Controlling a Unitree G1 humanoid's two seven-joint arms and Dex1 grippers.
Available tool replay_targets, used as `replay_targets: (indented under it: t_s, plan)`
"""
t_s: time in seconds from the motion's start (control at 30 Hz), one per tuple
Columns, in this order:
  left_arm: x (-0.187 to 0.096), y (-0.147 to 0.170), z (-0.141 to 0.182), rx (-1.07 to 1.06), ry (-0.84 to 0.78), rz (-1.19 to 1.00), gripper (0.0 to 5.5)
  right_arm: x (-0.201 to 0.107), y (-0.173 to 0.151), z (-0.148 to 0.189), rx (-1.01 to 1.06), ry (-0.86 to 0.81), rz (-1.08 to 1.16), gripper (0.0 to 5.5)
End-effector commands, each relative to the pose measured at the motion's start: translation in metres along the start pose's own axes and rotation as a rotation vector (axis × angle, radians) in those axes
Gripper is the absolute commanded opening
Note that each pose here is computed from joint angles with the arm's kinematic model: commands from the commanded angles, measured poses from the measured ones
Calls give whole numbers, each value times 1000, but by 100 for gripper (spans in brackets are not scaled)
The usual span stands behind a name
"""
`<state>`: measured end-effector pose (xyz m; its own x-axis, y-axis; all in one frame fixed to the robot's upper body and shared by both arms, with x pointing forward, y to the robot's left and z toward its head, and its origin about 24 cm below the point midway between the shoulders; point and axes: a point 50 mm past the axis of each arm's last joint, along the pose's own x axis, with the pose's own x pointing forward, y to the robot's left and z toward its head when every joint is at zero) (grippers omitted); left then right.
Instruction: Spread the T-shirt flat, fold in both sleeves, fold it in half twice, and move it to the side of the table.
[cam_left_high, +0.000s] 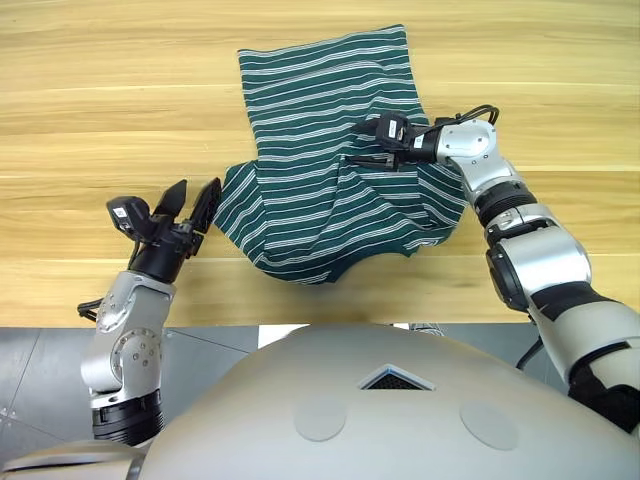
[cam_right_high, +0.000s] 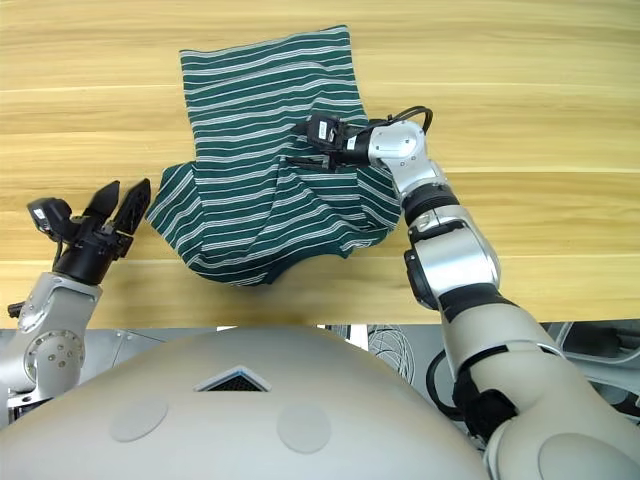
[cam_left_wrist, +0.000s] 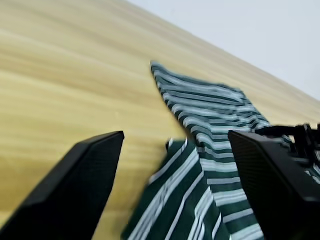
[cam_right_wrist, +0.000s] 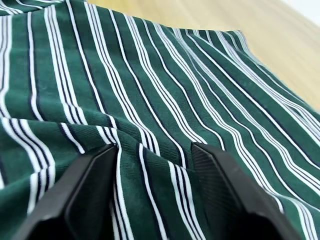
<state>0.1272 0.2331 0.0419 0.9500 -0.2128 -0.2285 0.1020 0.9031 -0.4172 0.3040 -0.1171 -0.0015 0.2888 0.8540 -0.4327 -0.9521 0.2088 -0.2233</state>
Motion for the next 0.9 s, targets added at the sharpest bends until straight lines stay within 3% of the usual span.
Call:
replay_targets:
  t_s: [0.03,0.23,0.53,0.9]
  plan:
    - [-7,11,-6,71,64,82,375,-6,17,-27,49,138,62,277]
    - [-11,20,-19,136,134,134,375,-11,17,-26,33,109,81,277]
    - [-8,12,-42,73,214,97,375,-60,3,-23,-37,76,169,277]
    - [-4,-4,-39,-89,236,-3,375,-65,-14,-5,-86,-19,52,277]
